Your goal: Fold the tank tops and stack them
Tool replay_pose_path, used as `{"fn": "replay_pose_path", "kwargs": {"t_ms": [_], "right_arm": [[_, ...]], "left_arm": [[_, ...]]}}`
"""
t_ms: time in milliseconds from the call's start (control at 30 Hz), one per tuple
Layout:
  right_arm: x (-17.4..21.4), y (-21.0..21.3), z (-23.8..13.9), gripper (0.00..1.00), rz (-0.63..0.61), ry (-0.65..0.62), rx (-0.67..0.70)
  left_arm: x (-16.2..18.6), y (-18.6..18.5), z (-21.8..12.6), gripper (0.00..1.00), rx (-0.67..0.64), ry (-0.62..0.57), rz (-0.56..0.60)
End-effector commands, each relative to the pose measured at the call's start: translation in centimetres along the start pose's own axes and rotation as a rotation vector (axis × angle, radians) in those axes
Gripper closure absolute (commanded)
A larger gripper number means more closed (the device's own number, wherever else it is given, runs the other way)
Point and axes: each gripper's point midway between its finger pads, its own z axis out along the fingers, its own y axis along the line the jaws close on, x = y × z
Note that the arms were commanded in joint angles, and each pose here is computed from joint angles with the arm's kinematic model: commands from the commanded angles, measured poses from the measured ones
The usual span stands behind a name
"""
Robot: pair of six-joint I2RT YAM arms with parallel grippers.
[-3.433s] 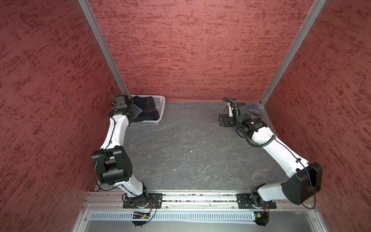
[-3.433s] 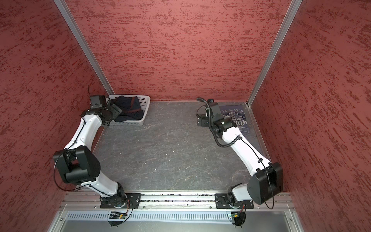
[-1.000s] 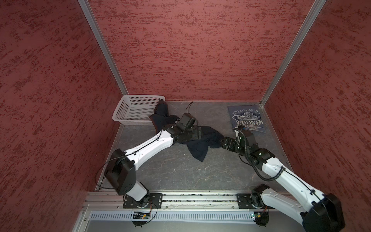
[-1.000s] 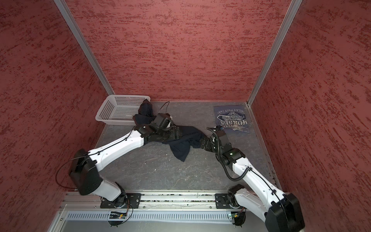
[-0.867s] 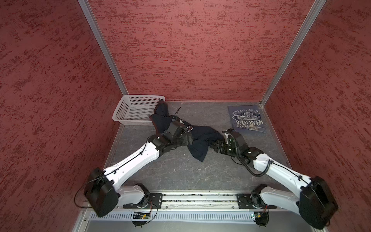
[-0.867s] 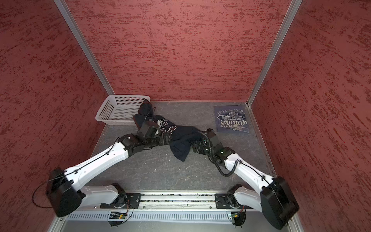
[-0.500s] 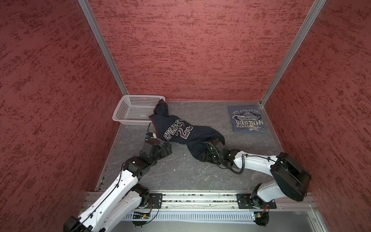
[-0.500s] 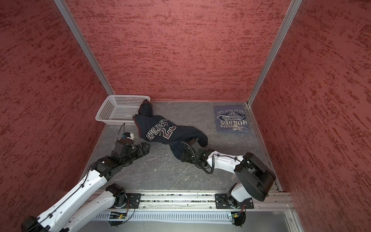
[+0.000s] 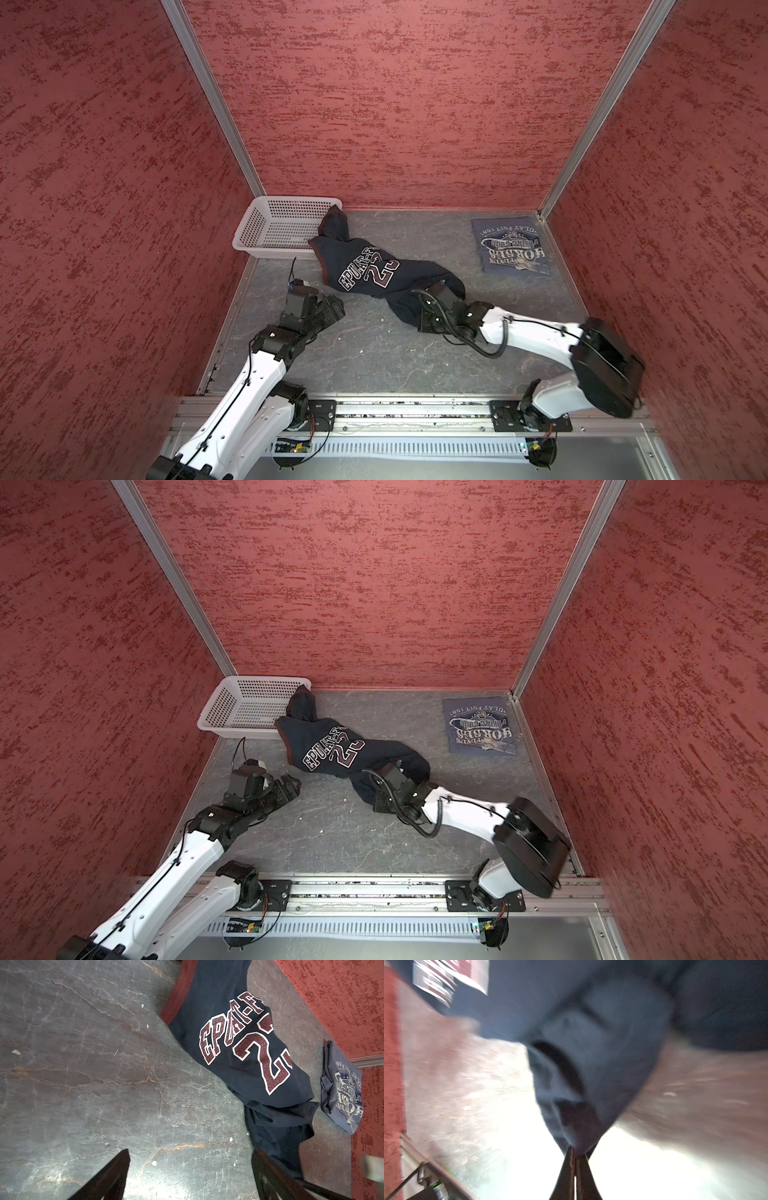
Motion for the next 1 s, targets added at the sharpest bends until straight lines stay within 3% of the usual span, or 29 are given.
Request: {"fn": "replay_pose_path", "kwargs": {"t_ms": [0,133,233,467,633,833,967], "right_arm": [[-2.7,-3.1,-5.6,0.95,-0.063,-0.150,0.156],[-3.3,-7.5,-10.6,0.97,-0.031,-0.246,0.290],[-3.0,-9.7,-12.6,0.97,0.016,-0.292,0.307],[0.2,-10.9,-9.0,0.97,0.086,-0.220,0.227],[1.7,-11.5,-6.6,0.98,0.102,-0.173,0.216],[1.6,-13.3,-7.5,0.98,0.112,-0.201,0.312],[1.2,-13.8,-8.8,0.98,0.119,-0.239,0.320]], "left_arm": [[-0.1,-1.3,0.7,0.08,0.033,0.040,0.040],[0.2,-2.4,1.9,0.09,0.004,0.079,0.096],[0.9,-4.0,3.0,0.10,0.006,0.104,0.153],[3.2,-5.9,7.2,0.11,-0.039,0.180,0.211],[2.8,-7.3,9.9,0.10,0.017,0.189,0.193],[2.1,-6.0,13.3,0.27,-0.109,0.197,0.191],[0.6,-7.2,14.4,0.54,-0.079,0.176,0.191]]}}
